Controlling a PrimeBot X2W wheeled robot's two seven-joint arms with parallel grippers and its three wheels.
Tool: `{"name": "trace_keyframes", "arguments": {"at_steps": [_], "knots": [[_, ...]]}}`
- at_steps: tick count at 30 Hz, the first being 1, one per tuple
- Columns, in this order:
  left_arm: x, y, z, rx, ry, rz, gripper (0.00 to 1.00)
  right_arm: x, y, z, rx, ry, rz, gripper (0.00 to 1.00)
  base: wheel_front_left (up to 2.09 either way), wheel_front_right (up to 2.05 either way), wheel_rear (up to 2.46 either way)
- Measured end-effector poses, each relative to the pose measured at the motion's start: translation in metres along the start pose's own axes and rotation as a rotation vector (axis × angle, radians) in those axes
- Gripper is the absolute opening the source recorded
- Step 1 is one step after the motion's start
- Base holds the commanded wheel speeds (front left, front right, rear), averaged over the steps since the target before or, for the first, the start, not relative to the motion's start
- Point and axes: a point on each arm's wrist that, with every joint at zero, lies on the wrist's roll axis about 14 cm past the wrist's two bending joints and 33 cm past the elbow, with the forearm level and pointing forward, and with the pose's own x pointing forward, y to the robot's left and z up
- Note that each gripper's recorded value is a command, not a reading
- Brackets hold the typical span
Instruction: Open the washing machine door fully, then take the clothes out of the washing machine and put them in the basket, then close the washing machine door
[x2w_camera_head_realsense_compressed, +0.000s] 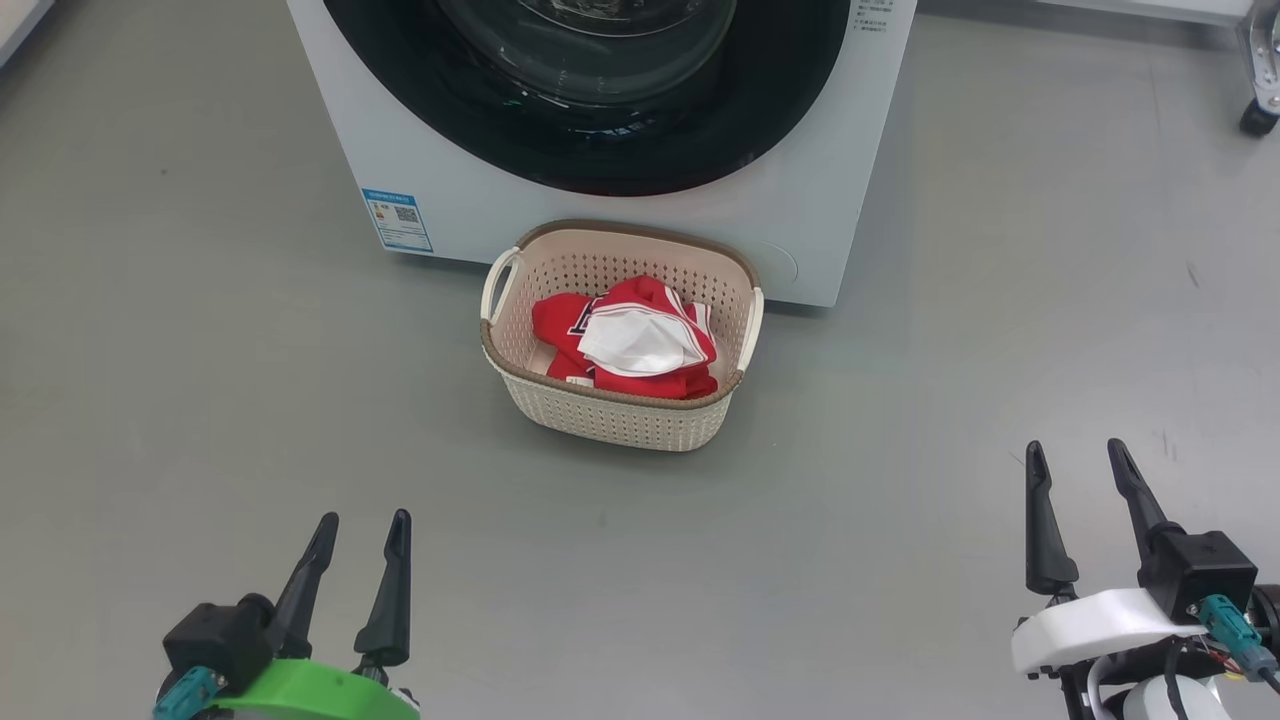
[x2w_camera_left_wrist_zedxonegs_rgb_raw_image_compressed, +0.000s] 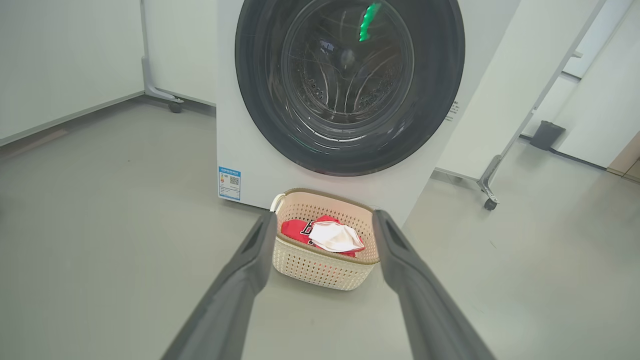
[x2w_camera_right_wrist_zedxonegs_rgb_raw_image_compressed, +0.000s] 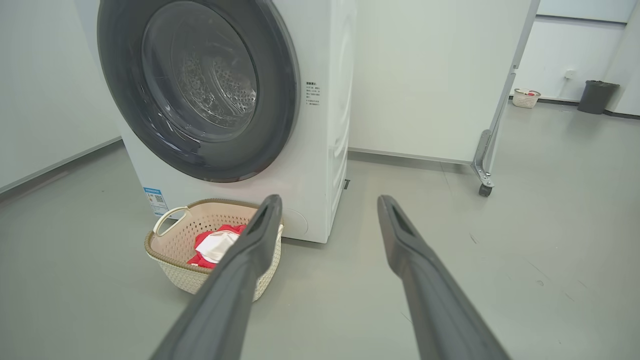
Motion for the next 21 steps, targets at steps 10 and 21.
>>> {"name": "trace_keyframes", "arguments": {"at_steps": [10, 21], "knots": [[-0.001, -0.018, -0.003, 0.004, 0.012, -0.062, 1.0, -0.006, -0.003, 0.001, 0.0, -0.004, -0.018, 1.0, 0.0, 0.0, 0.0], [0.001, -0.021, 0.005, 0.006, -0.012, -0.074, 1.0, -0.007, -0.007, 0.004, 0.004, -0.014, -0.036, 1.0, 0.0, 0.0, 0.0]]}}
